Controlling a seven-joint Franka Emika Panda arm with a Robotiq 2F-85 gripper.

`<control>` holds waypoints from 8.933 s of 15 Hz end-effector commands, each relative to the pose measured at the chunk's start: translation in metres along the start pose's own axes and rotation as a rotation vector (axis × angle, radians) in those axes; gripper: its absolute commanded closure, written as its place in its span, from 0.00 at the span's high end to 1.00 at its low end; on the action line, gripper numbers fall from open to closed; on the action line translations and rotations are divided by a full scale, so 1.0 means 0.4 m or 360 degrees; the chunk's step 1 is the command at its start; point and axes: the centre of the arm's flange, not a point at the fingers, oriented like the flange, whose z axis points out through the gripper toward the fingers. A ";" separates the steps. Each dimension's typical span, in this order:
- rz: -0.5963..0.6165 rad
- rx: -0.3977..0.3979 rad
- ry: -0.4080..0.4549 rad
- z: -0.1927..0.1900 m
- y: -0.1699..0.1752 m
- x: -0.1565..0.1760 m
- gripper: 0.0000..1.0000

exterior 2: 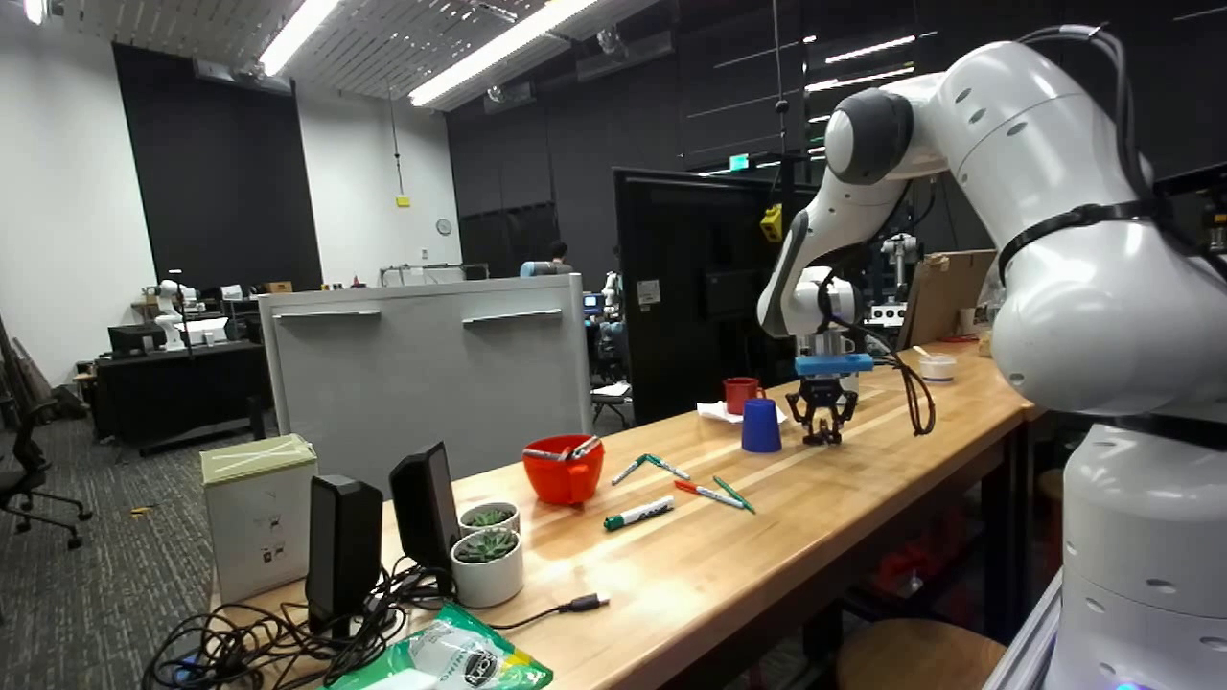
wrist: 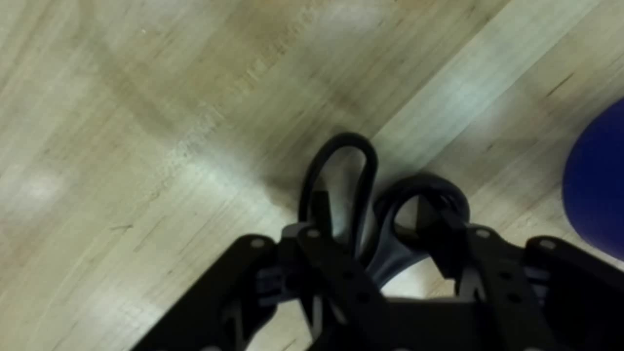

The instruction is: Open and close the scissors

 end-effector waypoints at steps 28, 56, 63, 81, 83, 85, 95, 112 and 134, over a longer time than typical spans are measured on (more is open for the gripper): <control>-0.0011 0.0006 -0.0005 0.011 -0.003 -0.002 0.74; -0.0044 0.0011 0.0011 0.003 -0.025 -0.006 0.45; -0.0043 0.0010 0.0016 0.003 -0.020 -0.006 0.06; -0.0032 0.0010 0.0036 -0.015 -0.003 -0.010 0.34; -0.0029 0.0008 0.0039 -0.015 0.002 -0.011 0.38; -0.0026 0.0006 0.0042 -0.017 0.006 -0.013 0.40; -0.0023 0.0011 0.0066 -0.032 0.012 -0.015 0.34; -0.0065 0.0029 0.0172 -0.118 0.031 -0.046 0.39; -0.0640 -0.0057 0.0242 -0.320 -0.014 -0.445 1.00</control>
